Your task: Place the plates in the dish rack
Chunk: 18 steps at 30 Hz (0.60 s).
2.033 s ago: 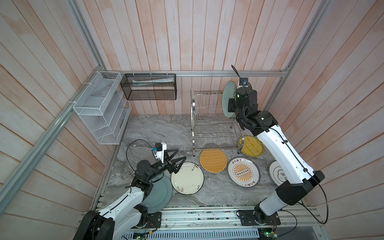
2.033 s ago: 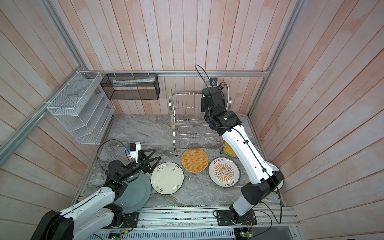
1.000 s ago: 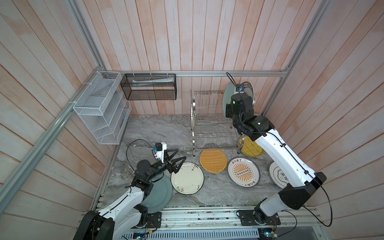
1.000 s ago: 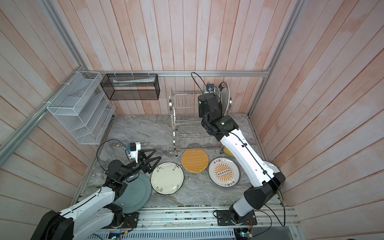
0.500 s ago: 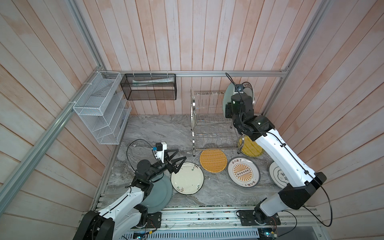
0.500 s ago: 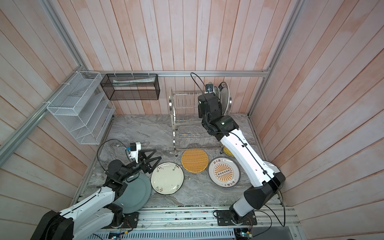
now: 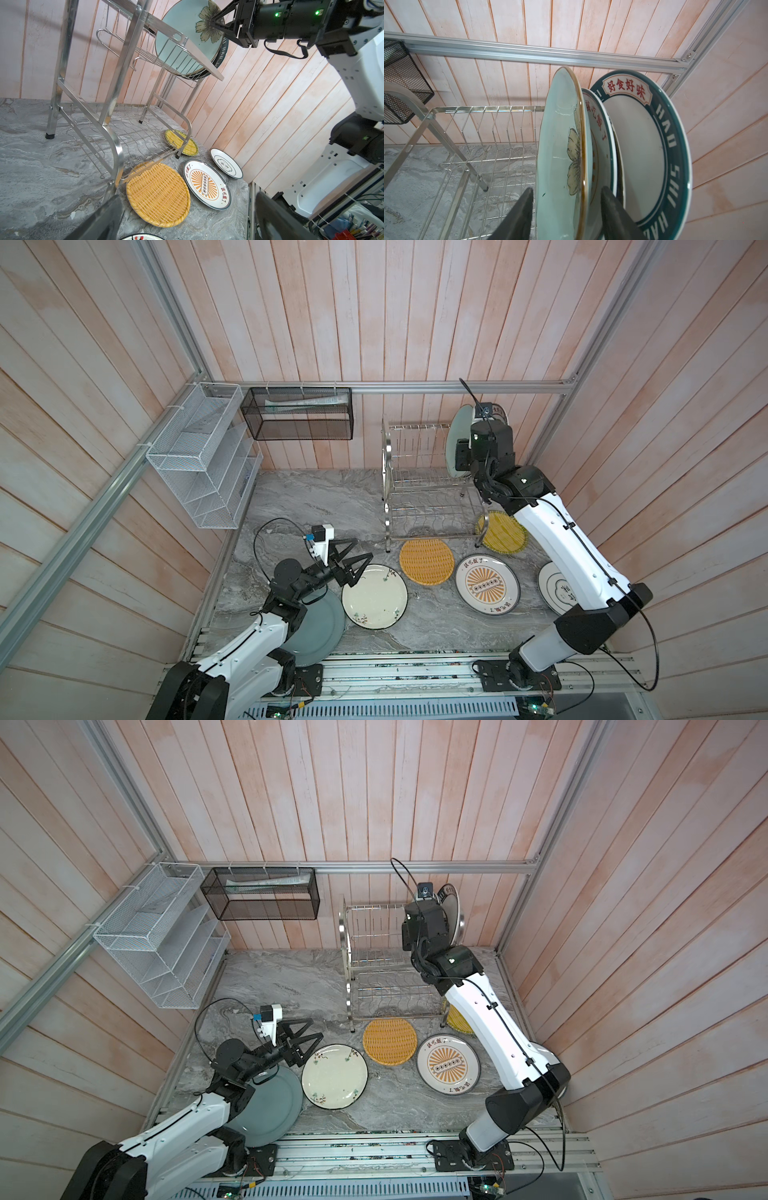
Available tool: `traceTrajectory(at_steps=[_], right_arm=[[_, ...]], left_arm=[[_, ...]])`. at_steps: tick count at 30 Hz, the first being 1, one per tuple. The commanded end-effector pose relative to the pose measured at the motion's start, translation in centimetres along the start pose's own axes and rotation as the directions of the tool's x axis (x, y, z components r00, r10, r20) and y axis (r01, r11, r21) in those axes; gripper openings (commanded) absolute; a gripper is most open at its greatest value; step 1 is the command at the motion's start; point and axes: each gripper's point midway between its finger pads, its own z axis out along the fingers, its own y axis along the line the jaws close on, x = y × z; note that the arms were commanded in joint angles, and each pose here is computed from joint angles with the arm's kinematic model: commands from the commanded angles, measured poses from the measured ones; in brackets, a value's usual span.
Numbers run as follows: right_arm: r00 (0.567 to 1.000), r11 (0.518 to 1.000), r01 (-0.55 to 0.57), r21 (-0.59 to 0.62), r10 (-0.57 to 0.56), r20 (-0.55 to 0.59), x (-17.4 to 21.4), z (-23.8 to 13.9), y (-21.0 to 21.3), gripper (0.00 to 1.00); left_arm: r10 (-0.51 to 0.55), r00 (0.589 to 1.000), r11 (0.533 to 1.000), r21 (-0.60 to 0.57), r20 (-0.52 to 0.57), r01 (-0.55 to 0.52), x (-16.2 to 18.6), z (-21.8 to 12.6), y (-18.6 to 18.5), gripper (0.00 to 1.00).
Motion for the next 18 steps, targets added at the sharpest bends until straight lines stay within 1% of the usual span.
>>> traceTrajectory(at_steps=[1, 7, 12, 15, 18], right_arm=[[1.0, 1.0, -0.003, -0.028, 0.003, 0.002, -0.5, 0.4, 0.2, 0.53], [1.0, 0.998, 0.004, -0.065, -0.003, 0.015, -0.8, 0.7, 1.0, 0.53], [1.0, 1.0, -0.006, -0.03, 0.006, 0.019, -1.0, 0.7, 0.3, 0.54], [0.998, 0.999, -0.036, -0.033, 0.037, 0.042, -1.8, -0.4, -0.2, 0.59], [0.993, 0.995, -0.07, -0.074, 0.076, 0.089, -3.4, -2.4, -0.6, 0.67]], left_arm=[[0.031, 0.999, 1.0, -0.001, 0.024, -0.031, -1.2, 0.4, -0.2, 1.0], [0.031, 0.999, 1.0, -0.006, 0.019, -0.031, -1.0, 0.4, -0.1, 1.0], [0.032, 0.999, 0.999, -0.017, 0.016, -0.032, -0.9, 0.4, 0.2, 1.0], [0.031, 0.999, 0.999, -0.026, 0.012, -0.031, -0.8, 0.5, 0.4, 1.0], [0.031, 0.999, 0.999, -0.045, 0.012, -0.03, -0.8, 0.5, 0.8, 1.0]])
